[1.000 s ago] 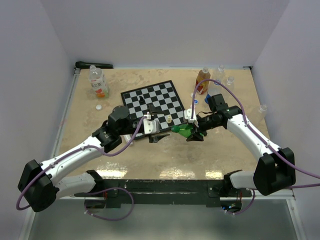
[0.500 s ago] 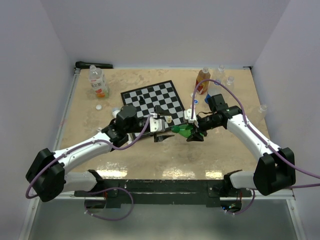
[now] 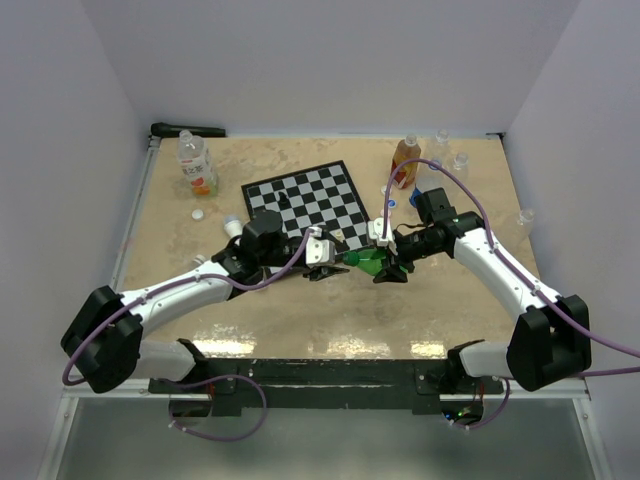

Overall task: Unscrew the bottle caps
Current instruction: Unscrew the bottle cap from the plastic bottle.

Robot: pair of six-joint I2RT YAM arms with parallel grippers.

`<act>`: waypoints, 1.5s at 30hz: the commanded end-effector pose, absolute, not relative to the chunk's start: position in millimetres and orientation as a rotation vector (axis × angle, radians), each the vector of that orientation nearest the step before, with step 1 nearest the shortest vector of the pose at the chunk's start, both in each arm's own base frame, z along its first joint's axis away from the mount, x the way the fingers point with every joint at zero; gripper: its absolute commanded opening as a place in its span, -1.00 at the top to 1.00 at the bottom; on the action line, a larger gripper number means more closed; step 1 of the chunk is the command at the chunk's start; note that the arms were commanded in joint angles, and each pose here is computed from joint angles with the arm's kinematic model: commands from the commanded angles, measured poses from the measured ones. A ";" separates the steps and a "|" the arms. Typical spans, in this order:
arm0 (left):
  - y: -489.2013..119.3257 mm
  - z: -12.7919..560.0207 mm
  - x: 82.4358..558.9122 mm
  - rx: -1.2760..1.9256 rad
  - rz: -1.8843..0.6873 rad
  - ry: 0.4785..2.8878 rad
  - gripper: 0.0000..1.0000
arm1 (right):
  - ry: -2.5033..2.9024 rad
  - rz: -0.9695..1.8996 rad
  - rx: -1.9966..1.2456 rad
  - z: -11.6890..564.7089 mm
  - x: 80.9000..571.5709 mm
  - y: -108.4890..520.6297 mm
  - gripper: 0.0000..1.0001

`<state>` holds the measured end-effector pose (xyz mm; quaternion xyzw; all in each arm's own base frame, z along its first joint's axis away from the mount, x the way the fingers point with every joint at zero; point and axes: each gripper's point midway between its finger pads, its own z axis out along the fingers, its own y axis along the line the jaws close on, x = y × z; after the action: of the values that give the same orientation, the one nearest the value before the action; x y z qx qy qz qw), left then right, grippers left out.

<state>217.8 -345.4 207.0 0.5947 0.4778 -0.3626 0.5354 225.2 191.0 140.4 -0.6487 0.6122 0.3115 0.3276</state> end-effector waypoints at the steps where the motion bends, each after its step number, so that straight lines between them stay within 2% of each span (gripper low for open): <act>1: -355.3 235.1 212.5 1.404 -0.913 1.033 -0.06 | 1.582 0.810 -1.707 145.7 227.9 192.5 0.94; 10: -356.9 240.0 209.2 1.382 -0.946 1.017 -0.04 | 1.585 0.810 -1.708 145.0 227.8 192.2 0.94; 12: -357.4 240.7 208.1 1.384 -0.955 1.013 0.03 | 1.585 0.810 -1.708 145.0 227.8 192.2 0.93; 15: -358.3 240.9 208.1 1.380 -0.967 1.025 0.27 | 1.584 0.812 -1.707 145.2 227.7 192.4 0.94; 19: -359.7 241.4 207.0 1.351 -1.021 1.096 0.75 | 1.585 0.810 -1.708 145.0 227.8 192.2 0.94; 23: -357.4 239.7 209.5 1.244 -1.109 1.298 1.00 | 1.588 0.810 -1.708 144.5 228.0 192.1 0.94; 27: -350.8 234.6 221.3 0.889 -1.225 1.690 1.00 | 1.588 0.812 -1.708 144.5 227.6 192.2 0.94; 31: -326.6 212.5 249.4 0.272 -1.140 2.152 1.00 | 1.589 0.813 -1.708 143.8 228.0 192.3 0.93; 34: -326.0 221.5 243.2 0.162 -1.206 2.175 1.00 | 1.591 0.817 -1.708 143.5 227.6 192.4 0.93; 45: -328.6 234.9 243.2 0.163 -1.258 2.103 1.00 | 1.589 0.816 -1.711 143.3 227.5 192.6 0.93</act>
<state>225.0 -339.2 215.4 0.1026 0.8171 -0.4852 0.2939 229.6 196.4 139.1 -0.6501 0.6067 0.3140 0.3327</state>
